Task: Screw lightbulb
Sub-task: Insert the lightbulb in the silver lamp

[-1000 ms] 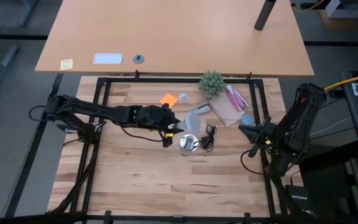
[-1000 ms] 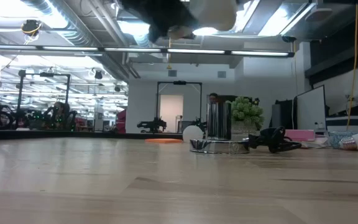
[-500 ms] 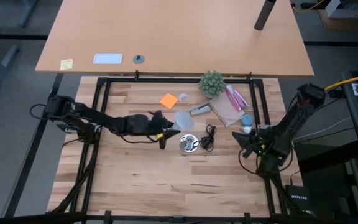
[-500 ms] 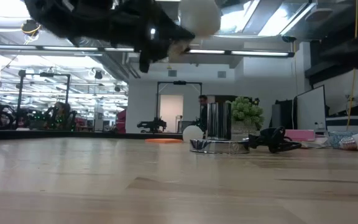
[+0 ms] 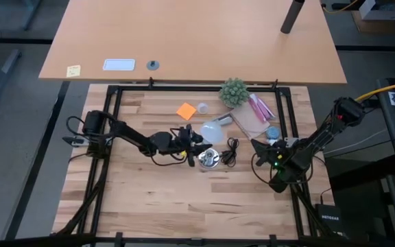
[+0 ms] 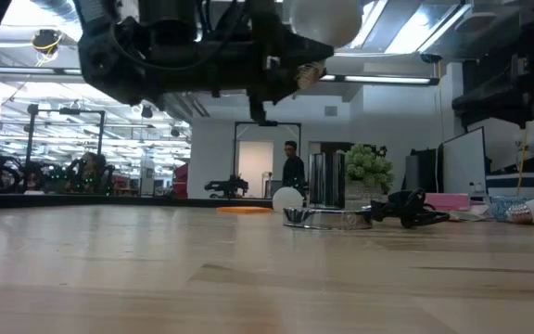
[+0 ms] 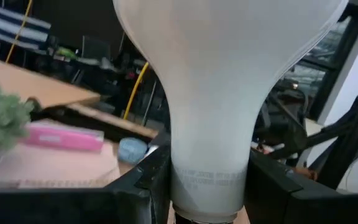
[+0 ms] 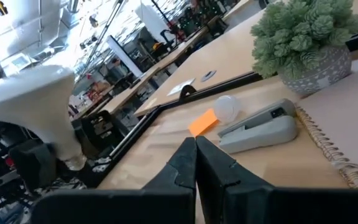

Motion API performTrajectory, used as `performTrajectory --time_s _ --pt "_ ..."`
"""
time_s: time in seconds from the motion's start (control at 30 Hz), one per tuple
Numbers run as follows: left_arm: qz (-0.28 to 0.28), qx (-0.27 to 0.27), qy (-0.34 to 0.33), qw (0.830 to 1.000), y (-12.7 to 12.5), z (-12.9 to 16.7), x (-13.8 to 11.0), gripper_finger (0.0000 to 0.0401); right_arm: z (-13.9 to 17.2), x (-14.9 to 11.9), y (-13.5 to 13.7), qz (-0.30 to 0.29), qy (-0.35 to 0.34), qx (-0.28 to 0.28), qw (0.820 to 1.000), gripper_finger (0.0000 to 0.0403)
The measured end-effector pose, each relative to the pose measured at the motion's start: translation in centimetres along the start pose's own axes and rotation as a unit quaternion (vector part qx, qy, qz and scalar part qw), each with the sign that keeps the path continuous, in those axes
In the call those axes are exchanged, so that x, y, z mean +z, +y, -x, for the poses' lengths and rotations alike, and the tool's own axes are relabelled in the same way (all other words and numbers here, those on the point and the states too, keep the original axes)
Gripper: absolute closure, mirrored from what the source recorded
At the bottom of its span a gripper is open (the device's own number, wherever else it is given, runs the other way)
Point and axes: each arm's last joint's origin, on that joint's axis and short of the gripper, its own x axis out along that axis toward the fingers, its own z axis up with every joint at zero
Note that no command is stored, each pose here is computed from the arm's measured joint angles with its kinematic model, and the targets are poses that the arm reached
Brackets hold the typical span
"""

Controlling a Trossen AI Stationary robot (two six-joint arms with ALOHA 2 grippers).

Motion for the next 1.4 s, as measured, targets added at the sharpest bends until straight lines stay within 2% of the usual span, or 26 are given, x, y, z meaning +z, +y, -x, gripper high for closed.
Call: performTrajectory --time_s 0.13,0.23,0.3,0.37,0.47,0.6,0.67,0.8,0.9,1.03,1.17,1.23,1.4 --pt "-0.015 -0.002 0.004 1.0 -0.1 -0.5 -0.2 0.0258 0.1 0.2 1.3 0.006 0.01 -0.001 1.0 0.0397" --pt "-0.024 -0.005 -0.008 1.0 -0.2 -0.6 0.2 0.0259 0.4 1.1 3.3 0.055 0.022 0.007 0.998 0.0397" --pt "-0.025 -0.007 -0.014 1.0 -0.2 -0.6 0.3 0.0258 1.0 2.3 5.2 0.112 0.04 0.023 0.993 0.0397" --pt "-0.025 -0.007 -0.013 1.0 -0.2 -0.6 0.3 0.0256 1.5 3.6 7.2 0.177 0.057 0.041 0.982 0.0397" --pt "-0.025 -0.007 -0.013 1.0 -0.2 -0.6 0.3 0.0256 2.1 5.5 9.7 0.271 0.09 0.077 0.955 0.0397" --pt "-0.027 -0.028 -0.007 0.999 -0.4 -0.6 0.2 0.0258 1.9 6.3 10.9 0.339 0.134 0.116 0.924 0.0397" --pt "-0.026 -0.034 -0.005 0.999 -0.5 -0.5 0.2 0.0258 1.5 5.9 10.6 0.352 0.152 0.12 0.916 0.0397" --pt "-0.026 -0.039 -0.004 0.999 -0.5 -0.5 0.2 0.0256 0.4 4.6 9.5 0.333 0.173 0.122 0.919 0.0397" --pt "-0.026 -0.039 -0.003 0.999 -0.5 -0.5 0.2 0.0255 -0.3 3.5 8.7 0.308 0.184 0.151 0.921 0.0397" --pt "-0.031 -0.039 -0.004 0.999 -0.5 -0.5 0.2 0.0254 -1.2 2.5 7.6 0.268 0.188 0.245 0.912 0.0397" --pt "-0.033 -0.04 -0.006 0.999 -0.5 -0.5 0.3 0.0254 -2.2 2.5 6.1 0.239 0.152 0.339 0.897 0.0397" --pt "-0.033 -0.04 -0.007 0.999 -0.5 -0.5 0.3 0.0254 -2.8 2.6 5.0 0.234 0.132 0.342 0.9 0.0397" --pt "-0.034 -0.04 -0.008 0.999 -0.5 -0.5 0.3 0.0253 -4.7 3.0 3.1 0.195 0.111 0.297 0.928 0.0397"
